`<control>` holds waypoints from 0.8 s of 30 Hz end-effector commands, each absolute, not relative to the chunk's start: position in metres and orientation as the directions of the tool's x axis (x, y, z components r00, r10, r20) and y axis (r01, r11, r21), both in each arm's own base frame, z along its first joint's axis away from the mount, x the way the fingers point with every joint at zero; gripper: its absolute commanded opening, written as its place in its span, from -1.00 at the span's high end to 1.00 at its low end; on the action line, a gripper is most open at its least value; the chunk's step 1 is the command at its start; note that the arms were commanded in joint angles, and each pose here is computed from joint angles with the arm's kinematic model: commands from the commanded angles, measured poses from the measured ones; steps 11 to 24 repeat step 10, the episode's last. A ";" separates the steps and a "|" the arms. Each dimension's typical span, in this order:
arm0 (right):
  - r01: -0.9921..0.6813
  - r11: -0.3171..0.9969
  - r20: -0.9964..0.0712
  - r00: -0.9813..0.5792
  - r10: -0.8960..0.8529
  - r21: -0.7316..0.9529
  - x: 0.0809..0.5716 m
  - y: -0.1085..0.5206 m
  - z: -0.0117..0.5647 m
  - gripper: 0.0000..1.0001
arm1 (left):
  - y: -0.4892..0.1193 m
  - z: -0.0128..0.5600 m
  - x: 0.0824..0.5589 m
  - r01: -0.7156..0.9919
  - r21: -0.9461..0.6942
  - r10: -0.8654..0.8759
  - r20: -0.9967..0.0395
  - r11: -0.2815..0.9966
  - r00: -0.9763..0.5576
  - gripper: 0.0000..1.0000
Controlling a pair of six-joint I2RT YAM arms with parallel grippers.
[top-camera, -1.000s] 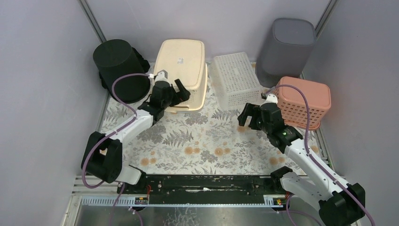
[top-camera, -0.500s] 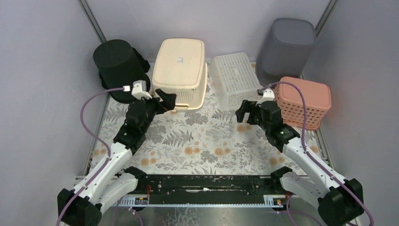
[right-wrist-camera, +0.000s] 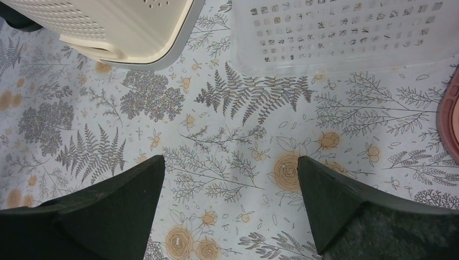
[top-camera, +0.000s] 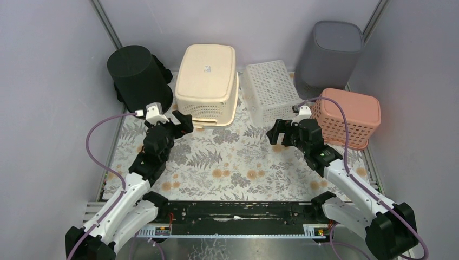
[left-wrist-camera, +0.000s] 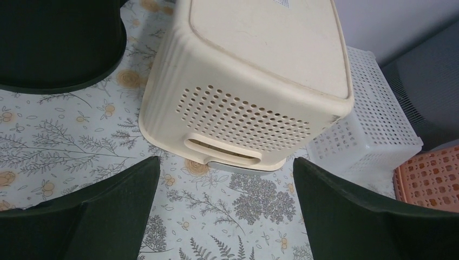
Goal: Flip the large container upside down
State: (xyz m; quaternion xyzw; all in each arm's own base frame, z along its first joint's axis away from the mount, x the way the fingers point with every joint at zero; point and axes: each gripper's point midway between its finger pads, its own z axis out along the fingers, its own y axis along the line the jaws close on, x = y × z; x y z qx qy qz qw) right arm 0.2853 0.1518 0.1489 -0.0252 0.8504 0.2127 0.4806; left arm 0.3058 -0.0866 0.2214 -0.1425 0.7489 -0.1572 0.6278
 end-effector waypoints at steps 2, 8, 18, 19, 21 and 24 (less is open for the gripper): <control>-0.275 0.902 -0.866 -0.468 0.177 0.333 0.296 0.154 0.172 -0.99 | -0.075 0.223 0.306 -0.051 -0.382 -0.386 -0.913 0.923 -0.134 -1.00; -0.279 0.899 -0.859 -0.481 0.174 0.338 0.295 0.156 0.168 -0.99 | -0.072 0.224 0.304 -0.057 -0.377 -0.382 -0.915 0.924 -0.129 -1.00; -0.291 0.893 -0.861 -0.478 0.176 0.344 0.294 0.158 0.170 -0.99 | -0.073 0.225 0.304 -0.053 -0.379 -0.383 -0.915 0.924 -0.124 -1.00; -0.291 0.893 -0.861 -0.478 0.176 0.344 0.294 0.158 0.170 -0.99 | -0.073 0.225 0.304 -0.053 -0.379 -0.383 -0.915 0.924 -0.124 -1.00; -0.291 0.893 -0.861 -0.478 0.176 0.344 0.294 0.158 0.170 -0.99 | -0.073 0.225 0.304 -0.053 -0.379 -0.383 -0.915 0.924 -0.124 -1.00; -0.291 0.893 -0.861 -0.478 0.176 0.344 0.294 0.158 0.170 -0.99 | -0.073 0.225 0.304 -0.053 -0.379 -0.383 -0.915 0.924 -0.124 -1.00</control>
